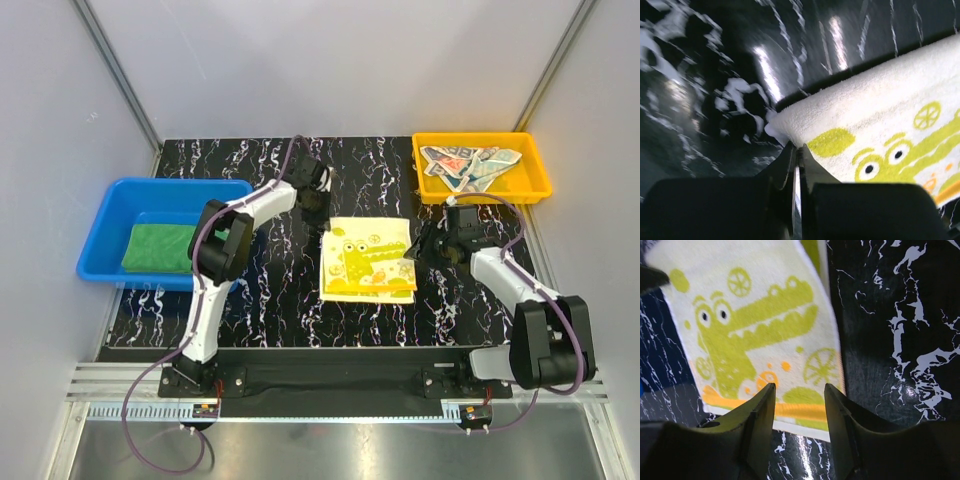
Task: Fold and stack the towels
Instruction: Fold the towel
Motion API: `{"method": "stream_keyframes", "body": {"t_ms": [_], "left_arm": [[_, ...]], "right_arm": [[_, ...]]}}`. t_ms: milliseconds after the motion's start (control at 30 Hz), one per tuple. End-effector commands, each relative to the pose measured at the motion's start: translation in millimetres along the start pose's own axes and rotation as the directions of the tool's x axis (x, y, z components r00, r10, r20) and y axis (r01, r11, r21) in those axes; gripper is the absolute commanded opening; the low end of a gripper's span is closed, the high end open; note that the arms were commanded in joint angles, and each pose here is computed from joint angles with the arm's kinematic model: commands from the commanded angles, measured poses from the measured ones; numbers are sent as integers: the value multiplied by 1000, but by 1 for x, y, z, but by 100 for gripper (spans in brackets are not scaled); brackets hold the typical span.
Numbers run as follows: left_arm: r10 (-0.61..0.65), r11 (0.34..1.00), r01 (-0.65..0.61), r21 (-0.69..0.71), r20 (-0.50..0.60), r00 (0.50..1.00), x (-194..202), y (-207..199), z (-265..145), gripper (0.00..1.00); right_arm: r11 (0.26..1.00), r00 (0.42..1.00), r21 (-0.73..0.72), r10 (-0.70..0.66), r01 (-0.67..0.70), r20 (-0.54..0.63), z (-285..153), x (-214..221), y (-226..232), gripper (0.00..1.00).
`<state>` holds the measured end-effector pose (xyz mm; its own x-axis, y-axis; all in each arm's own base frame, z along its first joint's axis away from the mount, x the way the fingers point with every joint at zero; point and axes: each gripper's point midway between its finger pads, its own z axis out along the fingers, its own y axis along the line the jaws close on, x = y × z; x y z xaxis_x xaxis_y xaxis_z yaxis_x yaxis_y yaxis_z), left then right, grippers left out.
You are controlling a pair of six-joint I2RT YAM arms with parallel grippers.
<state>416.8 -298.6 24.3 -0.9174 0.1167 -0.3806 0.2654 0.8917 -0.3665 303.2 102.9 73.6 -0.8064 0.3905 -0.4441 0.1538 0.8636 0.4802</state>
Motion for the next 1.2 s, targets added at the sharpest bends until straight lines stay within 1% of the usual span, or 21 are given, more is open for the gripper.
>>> {"method": "stream_keyframes", "body": {"t_ms": [0,33,67,133,167,200,233,300,333,367,400,433,500,533,567,633,733,900,1167], "left_arm": [[1,999,-1,-52,9,1000,-23,26,-6,10],[-1,998,2,-61,17,1000,-27,29,-12,19],[2,996,-1,-84,18,1000,-26,31,-16,35],[19,994,-13,-104,56,998,-33,29,-37,46],[15,988,-7,-155,49,999,-26,38,-42,49],[18,986,-2,-164,93,996,-33,33,-65,49],[9,983,5,-186,73,997,-20,37,-67,49],[3,983,16,-186,99,995,-12,28,-81,49],[4,985,14,-174,106,994,1,23,-94,49],[9,988,11,-155,126,992,4,16,-97,49],[2,991,14,-130,125,992,15,4,-97,47],[2,998,6,-57,128,992,28,-9,-100,45],[-15,1000,14,8,115,993,46,-25,-98,43],[-11,1000,9,17,80,997,67,-29,-91,41],[-1,999,-3,43,105,994,67,-38,-92,41],[-6,999,3,34,89,996,80,-41,-86,39],[-42,999,43,-16,52,998,99,-28,-76,37],[-88,996,89,-20,47,995,109,-24,-74,37],[-99,995,99,11,21,995,122,-29,-70,36]], "right_arm": [[999,1000,37,-19,19,-17,7,-5,-4,51],[999,999,42,-17,18,-28,9,-4,-5,51],[999,999,45,-10,12,-38,11,-2,-7,51],[998,997,55,16,-12,-73,18,7,-11,50],[998,996,58,28,-23,-83,20,9,-12,50],[998,995,60,37,-31,-98,23,13,-13,49],[997,993,60,57,-51,-105,23,16,-13,49],[996,991,65,75,-67,-115,26,22,-16,48],[994,990,70,87,-79,-114,26,23,-17,48],[994,989,69,92,-85,-117,27,25,-17,48],[993,987,72,98,-90,-125,29,29,-20,48],[992,986,78,105,-95,-130,31,32,-22,48],[992,984,68,113,-104,-135,34,38,-24,47],[991,983,71,124,-115,-137,35,40,-25,45],[991,982,67,128,-119,-136,36,41,-25,45],[989,980,75,138,-128,-140,36,45,-28,43],[988,981,76,147,-138,-129,35,47,-29,41],[988,982,87,140,-129,-130,34,49,-32,38],[989,984,85,134,-124,-120,34,46,-32,35]]}}
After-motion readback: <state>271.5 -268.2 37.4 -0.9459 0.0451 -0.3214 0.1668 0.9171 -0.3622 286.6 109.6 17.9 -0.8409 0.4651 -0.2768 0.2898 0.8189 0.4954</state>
